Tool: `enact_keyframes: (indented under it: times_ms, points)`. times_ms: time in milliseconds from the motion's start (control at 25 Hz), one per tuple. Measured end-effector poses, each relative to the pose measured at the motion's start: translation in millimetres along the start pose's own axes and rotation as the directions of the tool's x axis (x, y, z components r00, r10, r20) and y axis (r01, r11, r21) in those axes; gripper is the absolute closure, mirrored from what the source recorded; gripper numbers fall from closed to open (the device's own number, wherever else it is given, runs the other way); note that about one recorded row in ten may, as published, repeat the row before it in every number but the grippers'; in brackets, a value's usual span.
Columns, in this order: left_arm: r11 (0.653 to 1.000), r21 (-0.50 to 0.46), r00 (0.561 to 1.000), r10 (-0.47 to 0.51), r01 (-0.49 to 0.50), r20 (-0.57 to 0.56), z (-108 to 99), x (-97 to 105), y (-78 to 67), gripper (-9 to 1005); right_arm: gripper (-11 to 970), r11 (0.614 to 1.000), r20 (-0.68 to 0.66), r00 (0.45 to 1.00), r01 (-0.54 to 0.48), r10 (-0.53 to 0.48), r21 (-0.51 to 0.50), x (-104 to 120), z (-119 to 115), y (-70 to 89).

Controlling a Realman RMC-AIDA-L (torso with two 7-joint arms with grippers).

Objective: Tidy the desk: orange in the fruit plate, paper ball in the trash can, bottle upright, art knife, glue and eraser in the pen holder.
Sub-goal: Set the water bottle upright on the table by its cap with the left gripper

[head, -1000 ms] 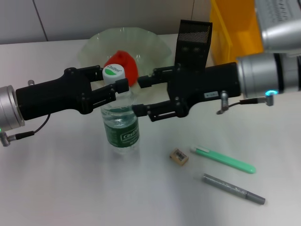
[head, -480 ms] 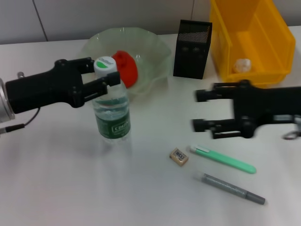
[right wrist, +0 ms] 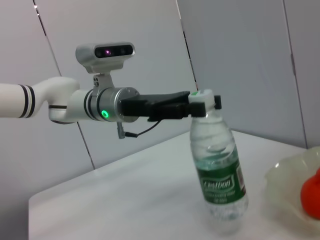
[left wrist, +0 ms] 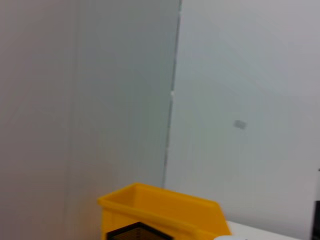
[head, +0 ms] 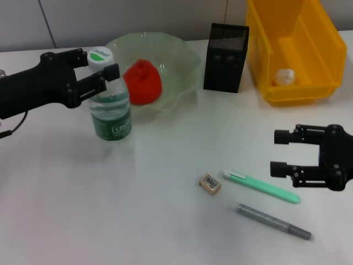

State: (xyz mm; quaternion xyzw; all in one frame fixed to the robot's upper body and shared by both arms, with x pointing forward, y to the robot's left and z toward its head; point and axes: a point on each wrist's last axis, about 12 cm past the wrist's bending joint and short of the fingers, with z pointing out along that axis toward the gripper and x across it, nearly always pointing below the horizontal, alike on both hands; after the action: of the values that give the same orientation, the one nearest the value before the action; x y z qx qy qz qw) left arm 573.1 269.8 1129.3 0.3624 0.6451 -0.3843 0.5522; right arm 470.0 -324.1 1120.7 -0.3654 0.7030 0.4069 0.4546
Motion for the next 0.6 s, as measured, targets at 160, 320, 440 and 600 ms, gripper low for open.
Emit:
enact_keyframes:
  times_ms: [160, 320, 440, 600]
  points:
    - [0.998, -0.065, 1.0, -0.002, 0.001, -0.016, 1.3, 2.7, 6.6, 514, 227, 1.0, -0.008, 1.0, -0.03, 0.03, -0.004, 7.8, -0.1, 0.8]
    - [0.994, -0.113, 1.0, -0.004, 0.0, -0.03, 0.1, 5.1, 11.6, 512, 227, 0.999, -0.01, 0.999, -0.041, 0.041, -0.011, 12.2, 1.5, 1.0]
    - [0.99, -0.14, 0.999, -0.002, -0.004, -0.036, -2.8, 7.6, 13.4, 511, 227, 0.999, -0.008, 0.999, -0.044, 0.044, -0.02, 14.3, 4.2, 0.5]
    - [0.985, -0.17, 0.999, -0.002, -0.005, -0.04, -8.2, 10.1, 14.7, 509, 228, 0.999, -0.01, 0.999, -0.043, 0.043, -0.029, 14.3, 6.5, 0.3]
